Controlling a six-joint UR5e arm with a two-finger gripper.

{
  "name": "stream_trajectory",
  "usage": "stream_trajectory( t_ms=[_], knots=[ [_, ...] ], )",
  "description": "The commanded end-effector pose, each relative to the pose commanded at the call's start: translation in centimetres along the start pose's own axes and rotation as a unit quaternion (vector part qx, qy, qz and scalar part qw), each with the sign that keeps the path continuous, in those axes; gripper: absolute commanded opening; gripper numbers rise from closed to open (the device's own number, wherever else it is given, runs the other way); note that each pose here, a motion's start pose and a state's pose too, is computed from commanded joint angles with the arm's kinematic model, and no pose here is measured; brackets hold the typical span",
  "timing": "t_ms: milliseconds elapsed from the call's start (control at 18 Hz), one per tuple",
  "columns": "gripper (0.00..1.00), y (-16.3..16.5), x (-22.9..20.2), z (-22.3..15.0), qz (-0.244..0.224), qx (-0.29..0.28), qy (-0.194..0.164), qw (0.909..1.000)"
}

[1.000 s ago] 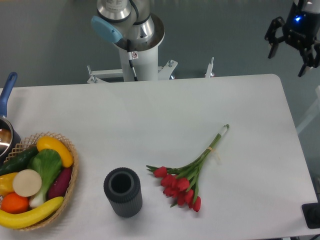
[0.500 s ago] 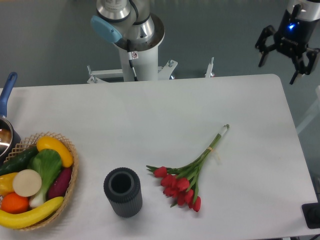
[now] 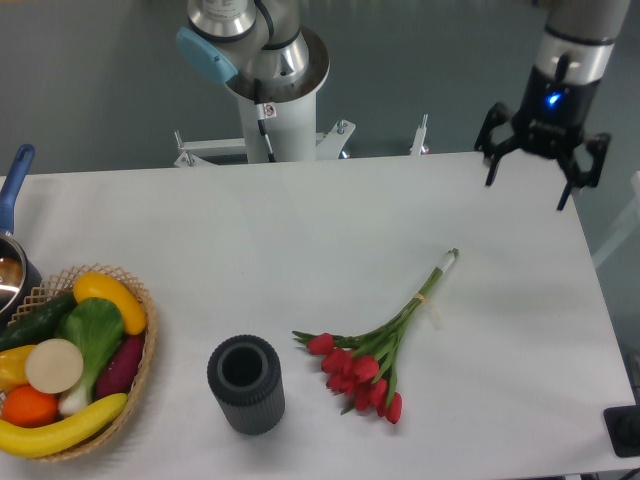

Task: Pick up the flowers from the table
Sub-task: 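Lower the open gripper onto the green tulip stems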

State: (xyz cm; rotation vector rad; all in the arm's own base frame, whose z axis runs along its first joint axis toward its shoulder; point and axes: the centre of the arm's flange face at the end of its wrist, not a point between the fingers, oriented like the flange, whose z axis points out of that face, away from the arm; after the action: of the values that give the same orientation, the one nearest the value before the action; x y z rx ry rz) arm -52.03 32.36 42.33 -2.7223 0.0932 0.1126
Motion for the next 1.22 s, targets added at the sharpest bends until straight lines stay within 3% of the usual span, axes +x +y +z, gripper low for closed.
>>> stream_trajectory(
  t_ms=[222, 500, 611, 778, 944, 1222],
  knots=[
    [1.0, -1.8, 0.8, 3.6, 0.026, -0.045, 0.015, 0.9985],
    [1.0, -3.3, 1.8, 7.7, 0.034, -0.058, 0.033, 0.9972],
    [1.0, -2.6, 2.1, 9.7, 0.033, -0.064, 0.049, 0.9962],
    [1.0, -2.0, 1.4, 11.4, 0.032, -0.069, 0.044, 0.9962],
    [1.0, -0.7, 0.9, 12.7, 0.033, -0.116, 0.041, 0.9919],
    [1.0, -1.2, 1.3, 15.5, 0.037, -0.124, 0.059, 0.9898]
  ],
)
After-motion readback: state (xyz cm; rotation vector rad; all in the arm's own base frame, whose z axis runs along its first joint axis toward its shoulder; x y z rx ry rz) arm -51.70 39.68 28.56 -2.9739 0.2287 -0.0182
